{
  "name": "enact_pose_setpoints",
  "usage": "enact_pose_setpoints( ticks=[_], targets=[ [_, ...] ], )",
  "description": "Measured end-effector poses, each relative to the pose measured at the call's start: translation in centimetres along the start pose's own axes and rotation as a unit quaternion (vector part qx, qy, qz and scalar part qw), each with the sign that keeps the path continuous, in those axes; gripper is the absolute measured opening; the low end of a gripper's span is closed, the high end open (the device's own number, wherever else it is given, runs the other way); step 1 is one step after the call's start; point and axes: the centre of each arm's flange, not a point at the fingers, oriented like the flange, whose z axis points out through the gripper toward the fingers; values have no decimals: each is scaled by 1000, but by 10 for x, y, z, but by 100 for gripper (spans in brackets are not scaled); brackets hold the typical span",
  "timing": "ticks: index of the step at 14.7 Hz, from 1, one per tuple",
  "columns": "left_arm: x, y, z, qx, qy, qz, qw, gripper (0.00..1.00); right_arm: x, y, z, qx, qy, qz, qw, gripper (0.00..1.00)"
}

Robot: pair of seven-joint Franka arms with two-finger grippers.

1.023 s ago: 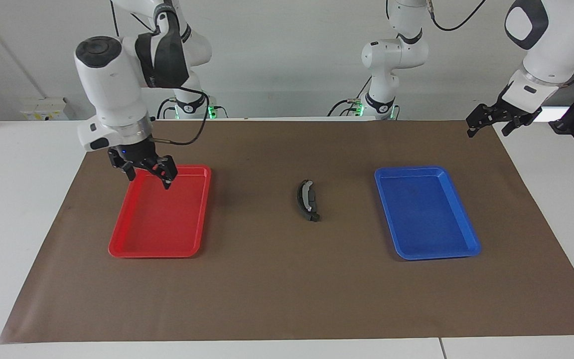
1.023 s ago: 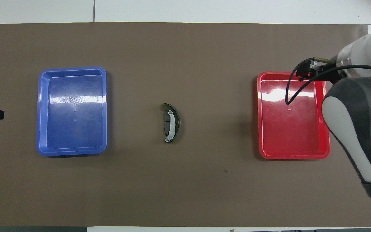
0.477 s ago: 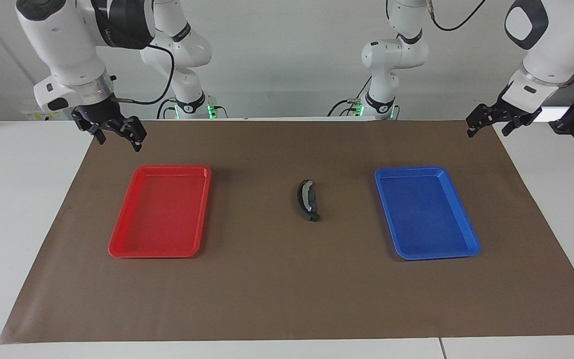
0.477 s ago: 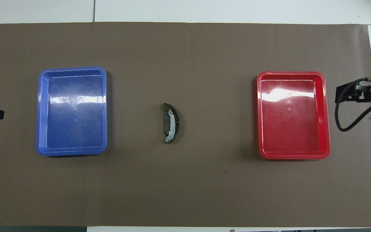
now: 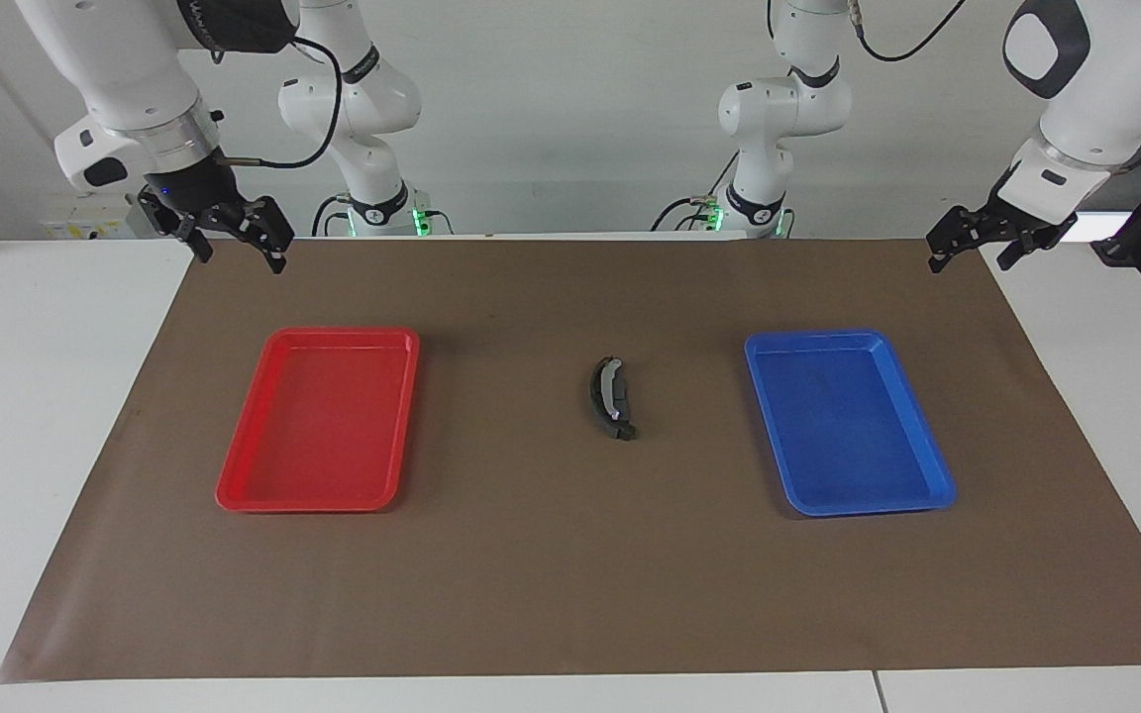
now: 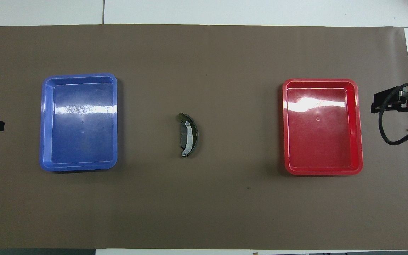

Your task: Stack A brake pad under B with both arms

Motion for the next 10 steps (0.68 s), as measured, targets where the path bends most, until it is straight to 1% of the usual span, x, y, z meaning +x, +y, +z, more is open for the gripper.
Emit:
enact_pose_setpoints(
  ticks=[2,5,10],
  targets=[
    [0,0,0,0,0,0,1000,99,3,7,2,-1,-2,8,1000,100],
    [0,0,0,0,0,0,1000,100,1,0,2,-1,-2,2,1000,100],
    [0,0,0,0,0,0,1000,100,2,4,2,0,-3,5,1000,100]
  ],
)
